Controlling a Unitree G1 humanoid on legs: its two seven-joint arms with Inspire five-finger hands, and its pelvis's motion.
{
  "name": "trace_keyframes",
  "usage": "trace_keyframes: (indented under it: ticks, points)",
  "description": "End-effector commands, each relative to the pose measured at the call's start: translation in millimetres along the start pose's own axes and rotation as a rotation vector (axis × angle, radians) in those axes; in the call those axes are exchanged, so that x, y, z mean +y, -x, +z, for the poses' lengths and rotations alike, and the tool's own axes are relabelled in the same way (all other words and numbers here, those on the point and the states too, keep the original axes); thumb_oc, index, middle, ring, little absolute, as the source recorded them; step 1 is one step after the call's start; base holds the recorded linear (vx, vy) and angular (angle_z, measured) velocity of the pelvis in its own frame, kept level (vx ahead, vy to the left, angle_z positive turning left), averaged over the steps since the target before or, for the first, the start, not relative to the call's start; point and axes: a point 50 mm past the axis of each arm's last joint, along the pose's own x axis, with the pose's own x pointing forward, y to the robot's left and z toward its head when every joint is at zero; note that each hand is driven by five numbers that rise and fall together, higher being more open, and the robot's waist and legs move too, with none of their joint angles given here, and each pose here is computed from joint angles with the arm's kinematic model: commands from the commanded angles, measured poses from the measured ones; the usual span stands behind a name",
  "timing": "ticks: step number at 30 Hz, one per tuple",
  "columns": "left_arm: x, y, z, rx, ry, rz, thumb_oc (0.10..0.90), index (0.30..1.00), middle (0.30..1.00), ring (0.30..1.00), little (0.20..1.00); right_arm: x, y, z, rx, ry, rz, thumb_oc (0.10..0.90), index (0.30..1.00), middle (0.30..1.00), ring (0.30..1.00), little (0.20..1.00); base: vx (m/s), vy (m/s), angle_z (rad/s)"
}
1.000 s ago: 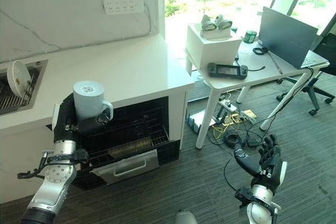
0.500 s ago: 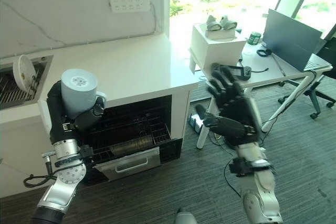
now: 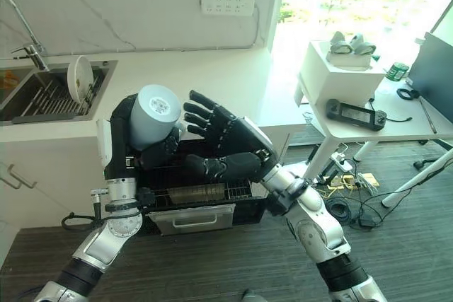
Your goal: Place the dishes in the dishwasher.
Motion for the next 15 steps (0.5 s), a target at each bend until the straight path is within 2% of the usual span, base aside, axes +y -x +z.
trace_keyframes:
  ticks: [1,15]
  points:
    - [-3,-38,42,-0.257,0.12,0.027,0.4,0.3,0.3,0.3,0.3,15,-26,46,-0.26,0.026,0.051,0.8,0.9,0.9,0.9,0.9,0.0,-0.011,0.11]
    - [-16,-37,50,-0.252,0.174,-0.021,0.4,0.3,0.3,0.3,0.3,16,-50,47,-0.271,0.005,-0.012,0.8,0.9,0.9,0.9,0.9,0.0,-0.003,0.07]
